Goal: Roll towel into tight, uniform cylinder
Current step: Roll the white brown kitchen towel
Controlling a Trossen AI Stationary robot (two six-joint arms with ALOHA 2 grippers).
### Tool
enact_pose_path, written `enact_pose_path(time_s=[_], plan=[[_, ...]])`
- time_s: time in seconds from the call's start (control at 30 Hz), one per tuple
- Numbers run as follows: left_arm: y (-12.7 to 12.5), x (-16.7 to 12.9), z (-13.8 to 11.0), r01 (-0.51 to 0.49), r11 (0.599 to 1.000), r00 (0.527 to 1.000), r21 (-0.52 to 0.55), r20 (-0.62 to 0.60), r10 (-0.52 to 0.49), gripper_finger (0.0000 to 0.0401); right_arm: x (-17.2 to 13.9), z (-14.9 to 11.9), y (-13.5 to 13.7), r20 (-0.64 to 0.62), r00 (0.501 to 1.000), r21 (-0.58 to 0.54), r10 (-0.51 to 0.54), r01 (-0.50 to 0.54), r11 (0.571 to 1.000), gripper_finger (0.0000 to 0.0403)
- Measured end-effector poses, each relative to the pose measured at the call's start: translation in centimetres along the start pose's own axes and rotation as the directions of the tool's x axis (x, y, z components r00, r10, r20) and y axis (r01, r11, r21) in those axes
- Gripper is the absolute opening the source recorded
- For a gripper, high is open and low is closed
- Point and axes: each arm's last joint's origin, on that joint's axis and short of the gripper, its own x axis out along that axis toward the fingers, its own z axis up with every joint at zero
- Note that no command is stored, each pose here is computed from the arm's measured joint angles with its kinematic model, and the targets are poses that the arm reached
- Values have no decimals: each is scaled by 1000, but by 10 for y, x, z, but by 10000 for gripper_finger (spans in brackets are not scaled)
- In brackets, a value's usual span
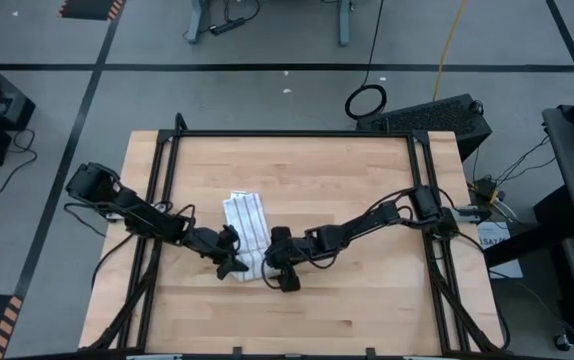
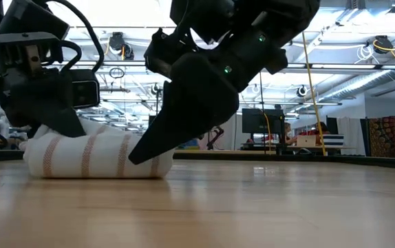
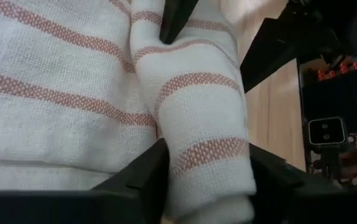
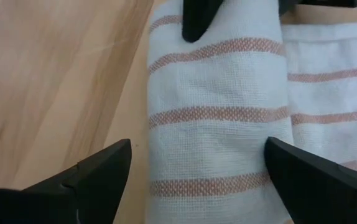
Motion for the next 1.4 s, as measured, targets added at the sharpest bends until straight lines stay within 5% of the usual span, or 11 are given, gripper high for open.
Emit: enact_pose_path(time_s=[0.4, 0.57, 0.73, 0.83, 0.93, 1.03, 1.1, 1.17, 1.4], plan=[[-14, -28, 6, 112, 991, 982, -75, -142, -122, 299, 0, -2, 0, -26, 999, 21, 46, -45, 999, 289], [-27, -47, 10, 215, 975, 963, -55, -153, -221, 308, 0, -3, 2, -41, 998, 96, 51, -47, 994, 265], [-32, -66, 12, 180, 981, 966, -69, -176, -190, 308, -2, -4, 13, -52, 996, 167, 73, -63, 984, 238], [-40, -75, 14, 148, 987, 972, -57, -175, -156, 297, -3, -3, 22, -55, 993, 194, 103, -91, 977, 225], [-55, -82, 23, 140, 988, 990, 57, -23, -139, 275, -4, -1, 29, -70, 990, 224, 124, -106, 969, 217], [-47, -79, 20, -85, 994, 992, 68, 100, 78, 250, -5, 1, 35, -99, 987, 276, 130, -98, 956, 215], [-32, -76, 15, -273, 962, 957, 29, 109, 268, 236, -7, 3, 39, -122, 984, 306, 133, -90, 948, 215], [-22, -71, 15, -358, 933, 932, 42, 83, 354, 219, -8, 4, 45, -127, 982, 324, 138, -90, 942, 215], [-14, -47, 25, -284, 907, 957, 311, 40, 286, 154, -10, 9, 61, -114, 981, 384, 157, -102, 918, 215]])
